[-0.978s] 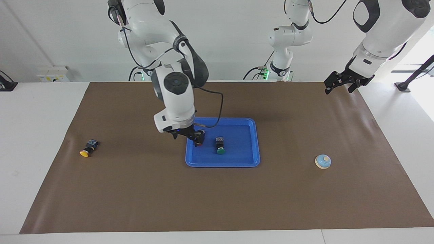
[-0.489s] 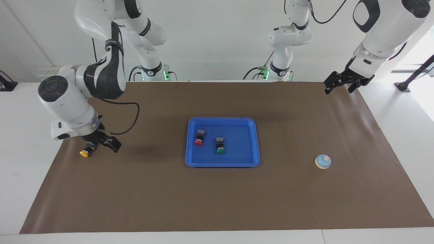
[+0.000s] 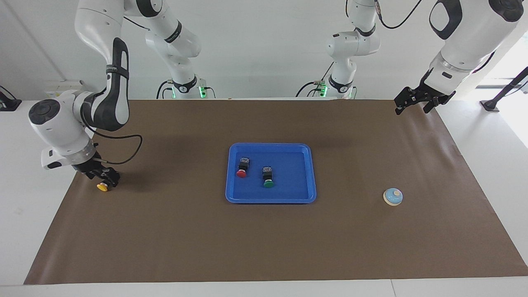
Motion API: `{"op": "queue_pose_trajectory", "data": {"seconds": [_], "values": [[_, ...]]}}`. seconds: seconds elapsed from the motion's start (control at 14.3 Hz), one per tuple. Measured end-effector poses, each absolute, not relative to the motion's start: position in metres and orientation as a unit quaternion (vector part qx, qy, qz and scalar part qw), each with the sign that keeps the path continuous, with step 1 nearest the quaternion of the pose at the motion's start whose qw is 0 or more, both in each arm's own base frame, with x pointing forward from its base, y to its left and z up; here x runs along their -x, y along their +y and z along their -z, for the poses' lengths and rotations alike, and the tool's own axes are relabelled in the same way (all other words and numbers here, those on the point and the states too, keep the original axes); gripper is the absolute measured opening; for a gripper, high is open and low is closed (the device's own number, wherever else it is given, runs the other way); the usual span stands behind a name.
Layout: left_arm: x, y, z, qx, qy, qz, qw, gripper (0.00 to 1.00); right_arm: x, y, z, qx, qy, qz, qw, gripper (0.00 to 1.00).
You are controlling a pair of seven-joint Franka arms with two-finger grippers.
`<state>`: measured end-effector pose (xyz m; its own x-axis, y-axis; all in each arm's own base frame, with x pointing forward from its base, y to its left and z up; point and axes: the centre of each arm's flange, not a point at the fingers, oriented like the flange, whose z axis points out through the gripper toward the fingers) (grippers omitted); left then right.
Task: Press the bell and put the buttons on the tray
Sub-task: 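Move the right gripper back and grasp the yellow-capped button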
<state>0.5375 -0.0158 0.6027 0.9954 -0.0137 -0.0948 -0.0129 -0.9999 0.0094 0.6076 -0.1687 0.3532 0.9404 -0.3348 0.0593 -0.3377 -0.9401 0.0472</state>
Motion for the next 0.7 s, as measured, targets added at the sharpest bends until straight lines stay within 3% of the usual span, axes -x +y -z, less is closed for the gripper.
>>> {"op": "queue_pose_trajectory", "data": {"seconds": [0.7], "values": [[-0.537, -0.016, -0.603, -0.999, -0.007, 0.047, 0.004, 1.00, -0.566, -0.195, -0.295, -0.983, -0.180, -0.027, 0.025, 1.00]]}}
